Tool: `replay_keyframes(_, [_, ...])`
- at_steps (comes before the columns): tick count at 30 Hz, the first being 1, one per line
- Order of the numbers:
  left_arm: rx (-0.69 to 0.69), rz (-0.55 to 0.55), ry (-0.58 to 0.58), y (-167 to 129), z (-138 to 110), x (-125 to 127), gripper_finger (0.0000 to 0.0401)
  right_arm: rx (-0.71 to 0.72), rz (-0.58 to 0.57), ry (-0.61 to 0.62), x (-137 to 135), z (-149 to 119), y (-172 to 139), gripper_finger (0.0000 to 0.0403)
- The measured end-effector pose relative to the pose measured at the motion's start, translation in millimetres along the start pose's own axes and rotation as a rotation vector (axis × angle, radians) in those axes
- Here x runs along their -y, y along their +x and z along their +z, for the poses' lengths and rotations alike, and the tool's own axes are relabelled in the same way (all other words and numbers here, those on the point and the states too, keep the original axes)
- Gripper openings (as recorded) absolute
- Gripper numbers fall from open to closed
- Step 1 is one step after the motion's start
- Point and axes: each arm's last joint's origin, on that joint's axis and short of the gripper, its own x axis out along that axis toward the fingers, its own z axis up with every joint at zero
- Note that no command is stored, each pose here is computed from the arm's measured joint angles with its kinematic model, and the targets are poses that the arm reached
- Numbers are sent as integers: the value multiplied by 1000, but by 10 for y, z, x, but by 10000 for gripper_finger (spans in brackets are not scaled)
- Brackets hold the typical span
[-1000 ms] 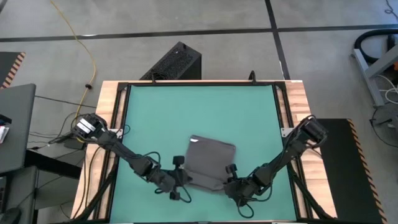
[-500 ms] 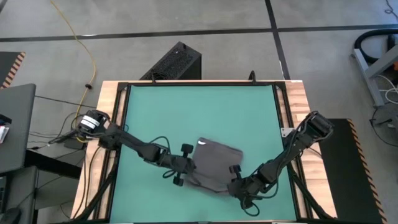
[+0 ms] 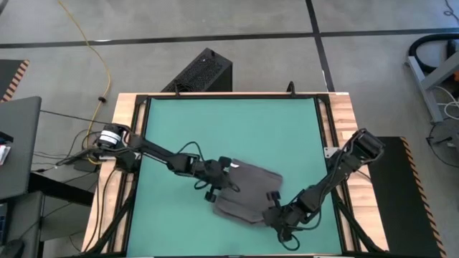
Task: Roll towel into tight, uniform cylinder
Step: Roll the gray towel
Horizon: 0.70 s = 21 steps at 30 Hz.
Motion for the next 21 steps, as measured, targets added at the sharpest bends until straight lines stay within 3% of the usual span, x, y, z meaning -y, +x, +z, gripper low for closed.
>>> replay_keyframes(5, [-6,-54,98,102,-69,44,0,2,1,2,0,2,0,42])
replay_keyframes(12, [-57,138,95,312,-127,-82,0,-1,0,-6,2,1,0,42])
replay_keyframes(21, [-179,16,-113,435,-236,-80,0,-14,2,75,-4,-13,-2,42])
